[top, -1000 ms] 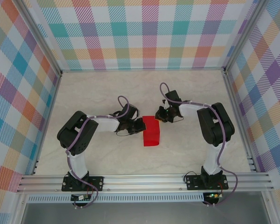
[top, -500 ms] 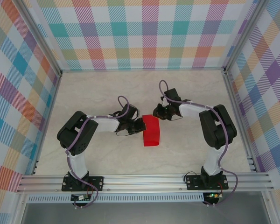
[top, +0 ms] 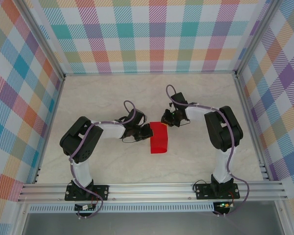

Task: Fold a paper plane with a square sheet of paper (pick it up from the middle)
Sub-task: Fold the square sheet of paper in half at the center of the table.

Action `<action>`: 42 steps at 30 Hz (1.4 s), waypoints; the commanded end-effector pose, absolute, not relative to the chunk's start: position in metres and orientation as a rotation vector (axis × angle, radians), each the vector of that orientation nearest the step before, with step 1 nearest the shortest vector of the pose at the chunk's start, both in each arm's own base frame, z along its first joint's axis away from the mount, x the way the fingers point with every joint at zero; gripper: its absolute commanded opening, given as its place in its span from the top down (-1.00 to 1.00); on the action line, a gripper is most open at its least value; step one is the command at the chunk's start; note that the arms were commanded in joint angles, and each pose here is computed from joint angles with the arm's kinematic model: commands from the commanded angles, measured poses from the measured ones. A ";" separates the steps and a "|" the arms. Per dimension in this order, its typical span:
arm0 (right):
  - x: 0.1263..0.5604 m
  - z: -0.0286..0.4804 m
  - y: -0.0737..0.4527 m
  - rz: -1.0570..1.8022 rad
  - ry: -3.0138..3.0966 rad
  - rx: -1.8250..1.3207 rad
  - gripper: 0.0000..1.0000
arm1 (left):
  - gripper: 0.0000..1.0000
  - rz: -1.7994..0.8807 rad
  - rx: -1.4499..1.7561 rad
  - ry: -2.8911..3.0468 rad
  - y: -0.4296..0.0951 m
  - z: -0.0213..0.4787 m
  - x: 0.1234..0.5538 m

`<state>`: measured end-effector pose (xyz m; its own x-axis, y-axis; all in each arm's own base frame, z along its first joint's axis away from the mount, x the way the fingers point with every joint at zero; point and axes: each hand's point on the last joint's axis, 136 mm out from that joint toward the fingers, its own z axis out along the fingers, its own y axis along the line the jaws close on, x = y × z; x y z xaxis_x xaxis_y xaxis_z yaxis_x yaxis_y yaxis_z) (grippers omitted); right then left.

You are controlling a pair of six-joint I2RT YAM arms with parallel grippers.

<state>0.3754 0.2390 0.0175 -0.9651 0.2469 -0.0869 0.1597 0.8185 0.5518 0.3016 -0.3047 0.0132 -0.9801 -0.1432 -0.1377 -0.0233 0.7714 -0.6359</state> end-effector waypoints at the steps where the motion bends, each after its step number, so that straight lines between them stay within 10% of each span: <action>1: 0.383 0.016 0.204 0.645 2.842 0.489 0.78 | 0.89 -0.492 -0.238 3.122 -0.233 -0.071 0.235; 20: 0.261 0.047 0.259 1.255 2.864 0.258 0.79 | 0.89 -0.499 -0.249 3.116 -0.234 -0.073 0.236; 42: 0.176 -0.009 0.217 0.975 3.128 0.236 0.78 | 0.89 -0.478 -0.263 3.114 -0.232 -0.077 0.236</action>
<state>0.2143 0.2402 0.0134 -0.9893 0.1142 0.0908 0.1457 0.7462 0.6496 0.3019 -0.3047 0.0126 -0.9785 -0.1453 -0.1464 -0.0180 0.7671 -0.6412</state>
